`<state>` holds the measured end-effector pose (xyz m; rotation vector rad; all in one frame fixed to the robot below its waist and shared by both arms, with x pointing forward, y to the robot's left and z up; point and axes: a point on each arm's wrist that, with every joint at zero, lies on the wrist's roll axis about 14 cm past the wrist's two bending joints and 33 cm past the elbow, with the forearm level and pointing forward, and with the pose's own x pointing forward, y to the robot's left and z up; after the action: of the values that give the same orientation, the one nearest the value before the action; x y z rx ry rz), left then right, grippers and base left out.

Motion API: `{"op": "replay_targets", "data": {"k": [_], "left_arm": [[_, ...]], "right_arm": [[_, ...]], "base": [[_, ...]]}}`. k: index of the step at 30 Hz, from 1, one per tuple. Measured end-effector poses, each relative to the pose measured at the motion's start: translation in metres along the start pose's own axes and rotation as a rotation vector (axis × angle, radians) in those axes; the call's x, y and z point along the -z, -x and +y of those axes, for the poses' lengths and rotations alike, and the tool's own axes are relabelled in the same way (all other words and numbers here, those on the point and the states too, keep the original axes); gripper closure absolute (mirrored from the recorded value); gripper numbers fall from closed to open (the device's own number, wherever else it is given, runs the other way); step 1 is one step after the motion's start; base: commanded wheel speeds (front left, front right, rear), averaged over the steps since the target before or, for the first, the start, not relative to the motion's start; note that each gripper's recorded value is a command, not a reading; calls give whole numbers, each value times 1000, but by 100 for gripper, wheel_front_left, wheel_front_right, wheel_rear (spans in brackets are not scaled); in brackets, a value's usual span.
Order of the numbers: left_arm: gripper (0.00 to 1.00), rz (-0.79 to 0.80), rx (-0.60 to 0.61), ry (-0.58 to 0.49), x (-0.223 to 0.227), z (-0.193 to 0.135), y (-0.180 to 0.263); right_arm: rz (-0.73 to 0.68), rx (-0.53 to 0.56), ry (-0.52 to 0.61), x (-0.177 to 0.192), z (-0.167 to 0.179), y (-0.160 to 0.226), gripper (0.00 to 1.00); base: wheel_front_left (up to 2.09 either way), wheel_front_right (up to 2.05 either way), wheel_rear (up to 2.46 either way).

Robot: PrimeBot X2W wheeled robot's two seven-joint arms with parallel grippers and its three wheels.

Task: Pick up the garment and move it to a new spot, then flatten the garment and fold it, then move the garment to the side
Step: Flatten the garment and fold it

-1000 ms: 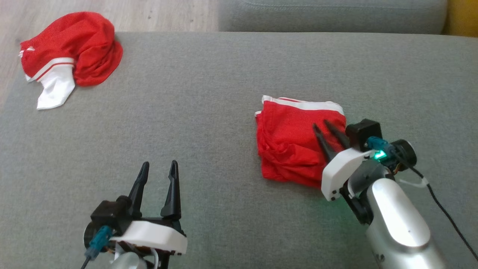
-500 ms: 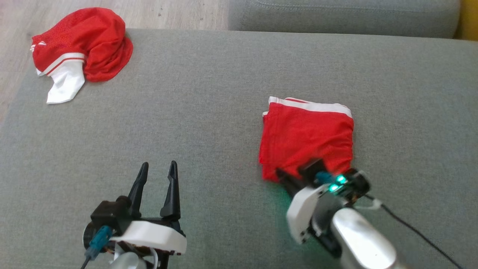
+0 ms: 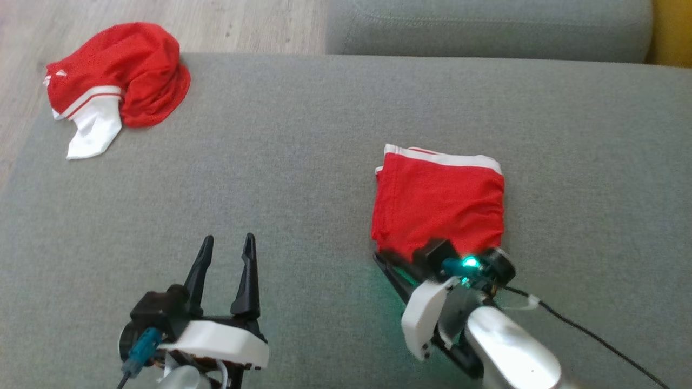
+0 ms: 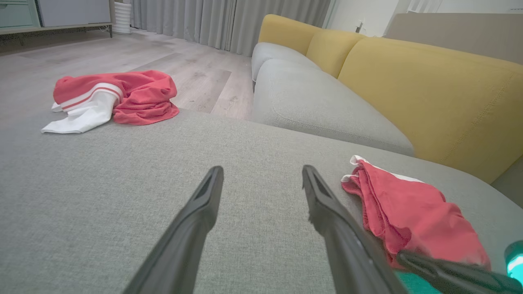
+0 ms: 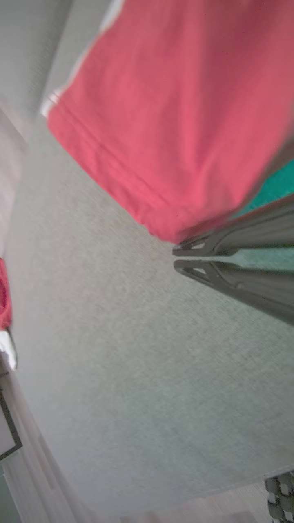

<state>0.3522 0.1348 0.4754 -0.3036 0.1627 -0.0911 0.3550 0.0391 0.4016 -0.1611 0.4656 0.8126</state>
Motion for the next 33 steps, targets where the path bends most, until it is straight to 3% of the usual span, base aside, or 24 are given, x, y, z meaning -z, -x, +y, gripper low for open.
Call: {"op": "replay_targets", "data": {"k": [3,10,21,27,33], "left_arm": [[0,-14,3,-6,-4,-1,2],[0,-44,25,-17,-10,-8,7],[0,-49,10,-24,-4,-8,17],[0,16,-24,-24,20,2,30],[0,31,-42,-35,28,8,34]], "right_arm": [[-102,48,13,-25,-13,6,0],[-312,248,-40,-65,-66,47,0],[-373,540,-201,-21,-114,130,0],[-341,611,-254,9,-116,154,0],[-340,622,-266,14,-114,159,0]], "base": [[0,0,0],[0,0,0],[0,0,0],[0,0,0],[0,0,0]]}}
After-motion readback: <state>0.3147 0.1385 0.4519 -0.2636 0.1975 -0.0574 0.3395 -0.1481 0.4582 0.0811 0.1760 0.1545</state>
